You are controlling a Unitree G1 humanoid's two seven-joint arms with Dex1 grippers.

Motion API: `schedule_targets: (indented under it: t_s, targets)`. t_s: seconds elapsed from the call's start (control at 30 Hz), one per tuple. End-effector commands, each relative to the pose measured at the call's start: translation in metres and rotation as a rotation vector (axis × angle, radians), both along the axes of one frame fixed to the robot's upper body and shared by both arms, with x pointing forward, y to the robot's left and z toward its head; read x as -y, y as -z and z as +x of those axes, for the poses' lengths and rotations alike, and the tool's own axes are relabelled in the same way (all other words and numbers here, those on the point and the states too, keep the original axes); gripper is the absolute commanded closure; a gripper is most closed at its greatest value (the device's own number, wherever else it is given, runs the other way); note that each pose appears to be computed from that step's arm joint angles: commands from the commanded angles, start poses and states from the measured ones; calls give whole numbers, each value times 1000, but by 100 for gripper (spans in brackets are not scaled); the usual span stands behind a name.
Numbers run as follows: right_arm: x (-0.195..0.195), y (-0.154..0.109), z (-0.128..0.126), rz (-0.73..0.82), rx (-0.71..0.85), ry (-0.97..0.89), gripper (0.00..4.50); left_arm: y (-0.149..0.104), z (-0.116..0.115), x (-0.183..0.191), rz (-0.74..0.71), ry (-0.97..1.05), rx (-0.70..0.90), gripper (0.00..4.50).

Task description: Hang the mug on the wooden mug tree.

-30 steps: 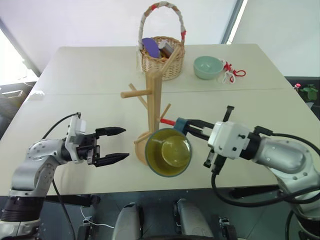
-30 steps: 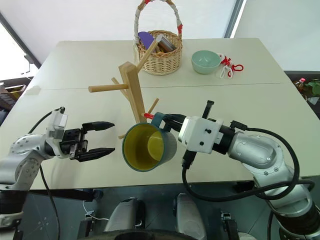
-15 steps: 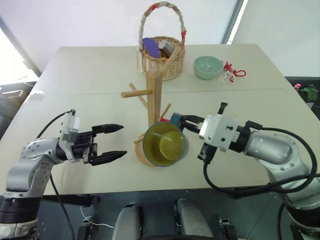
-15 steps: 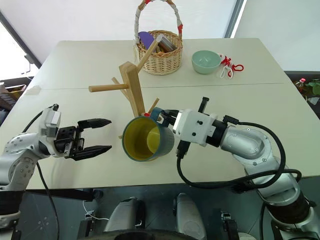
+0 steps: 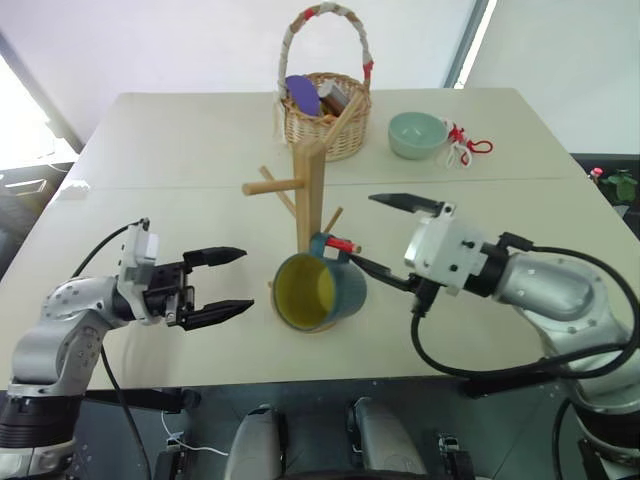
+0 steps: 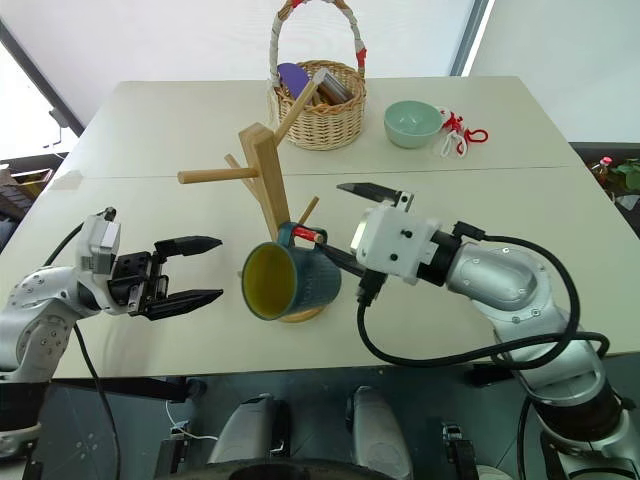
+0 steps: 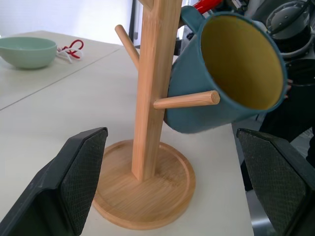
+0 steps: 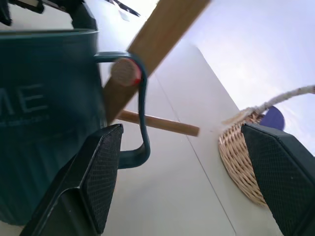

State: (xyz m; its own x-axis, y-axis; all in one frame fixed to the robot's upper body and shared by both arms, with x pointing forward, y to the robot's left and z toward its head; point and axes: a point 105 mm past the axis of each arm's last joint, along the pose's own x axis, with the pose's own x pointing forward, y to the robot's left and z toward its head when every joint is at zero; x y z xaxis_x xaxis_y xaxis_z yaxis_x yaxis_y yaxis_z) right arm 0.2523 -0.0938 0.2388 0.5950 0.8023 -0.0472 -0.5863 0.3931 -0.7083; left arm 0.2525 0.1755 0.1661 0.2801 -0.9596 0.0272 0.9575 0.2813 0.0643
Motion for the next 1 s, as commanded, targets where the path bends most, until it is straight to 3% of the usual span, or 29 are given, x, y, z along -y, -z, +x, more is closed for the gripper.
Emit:
schedule_targets:
  t_s: [0.03, 0.2, 0.4, 0.6, 0.73, 1.0]
  targets:
    - [12, -18, -9, 33, 35, 1, 48, -8, 1, -3, -20, -19, 33, 0]
    - [40, -17, -11, 110, -82, 45, 48, -9, 1, -4, -30, -43, 41, 0]
    - [76, -16, -6, 367, -161, 133, 48, -11, 2, -6, -55, -73, 47, 0]
    - [99, 6, -1, 535, -247, 205, 48, -13, 7, -11, -82, -132, 54, 0]
    - [106, 27, 6, 572, -274, 266, 48, -10, 20, -20, -106, -284, 50, 0]
    - [122, 70, 32, 659, -247, 432, 48, 26, 61, -52, -137, -810, -23, 0]
